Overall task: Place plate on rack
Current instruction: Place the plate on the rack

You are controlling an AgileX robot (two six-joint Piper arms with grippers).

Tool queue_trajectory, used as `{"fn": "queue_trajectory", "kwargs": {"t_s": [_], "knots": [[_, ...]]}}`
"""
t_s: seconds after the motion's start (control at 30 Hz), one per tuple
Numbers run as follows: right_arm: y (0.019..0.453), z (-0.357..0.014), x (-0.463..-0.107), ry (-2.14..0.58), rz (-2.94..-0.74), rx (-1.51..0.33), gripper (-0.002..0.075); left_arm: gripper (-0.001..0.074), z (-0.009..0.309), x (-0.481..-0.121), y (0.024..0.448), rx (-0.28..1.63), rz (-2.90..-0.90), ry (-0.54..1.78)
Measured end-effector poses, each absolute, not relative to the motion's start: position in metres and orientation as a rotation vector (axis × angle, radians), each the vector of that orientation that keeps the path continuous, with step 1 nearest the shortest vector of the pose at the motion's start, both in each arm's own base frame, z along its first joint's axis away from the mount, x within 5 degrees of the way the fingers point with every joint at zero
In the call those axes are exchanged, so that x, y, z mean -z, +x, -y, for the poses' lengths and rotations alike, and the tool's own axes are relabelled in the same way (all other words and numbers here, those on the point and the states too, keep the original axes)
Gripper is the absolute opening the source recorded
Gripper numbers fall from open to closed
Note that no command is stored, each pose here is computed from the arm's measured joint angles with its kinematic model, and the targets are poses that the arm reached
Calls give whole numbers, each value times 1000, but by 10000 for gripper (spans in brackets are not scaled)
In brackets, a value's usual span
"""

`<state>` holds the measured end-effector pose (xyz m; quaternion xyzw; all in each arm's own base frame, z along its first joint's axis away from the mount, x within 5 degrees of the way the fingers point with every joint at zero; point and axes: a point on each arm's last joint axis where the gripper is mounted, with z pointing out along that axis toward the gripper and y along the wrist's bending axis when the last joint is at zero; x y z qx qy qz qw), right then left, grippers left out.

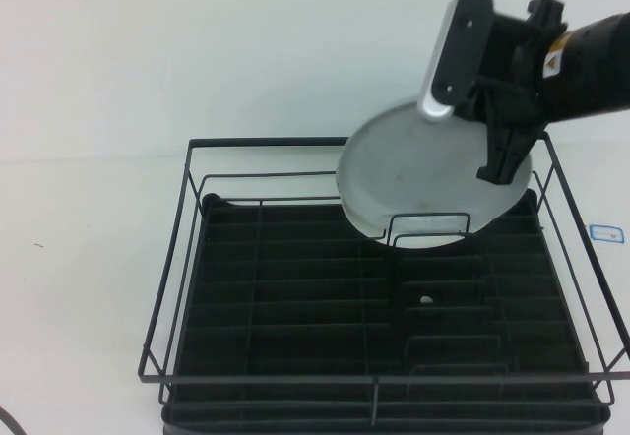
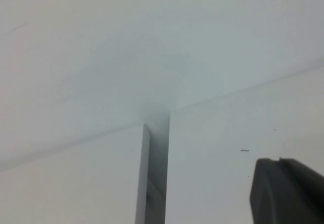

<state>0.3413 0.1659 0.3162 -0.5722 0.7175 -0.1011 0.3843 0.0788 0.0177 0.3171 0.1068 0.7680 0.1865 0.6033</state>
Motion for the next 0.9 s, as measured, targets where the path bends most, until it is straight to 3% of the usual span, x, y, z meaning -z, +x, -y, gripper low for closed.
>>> {"fn": "queue_trajectory", "kwargs": {"t_s": [0.7, 0.83, 0.9], "knots": [[353, -170, -275, -1562, -1952, 251, 101, 1, -18, -317, 79, -421, -1779, 234], [352, -170, -275, -1556, -1969, 245, 153, 1, -18, -317, 79, -421, -1779, 234], [351, -169, -274, -1548, -2004, 233, 225, 1, -18, -317, 79, -421, -1779, 234]]}}
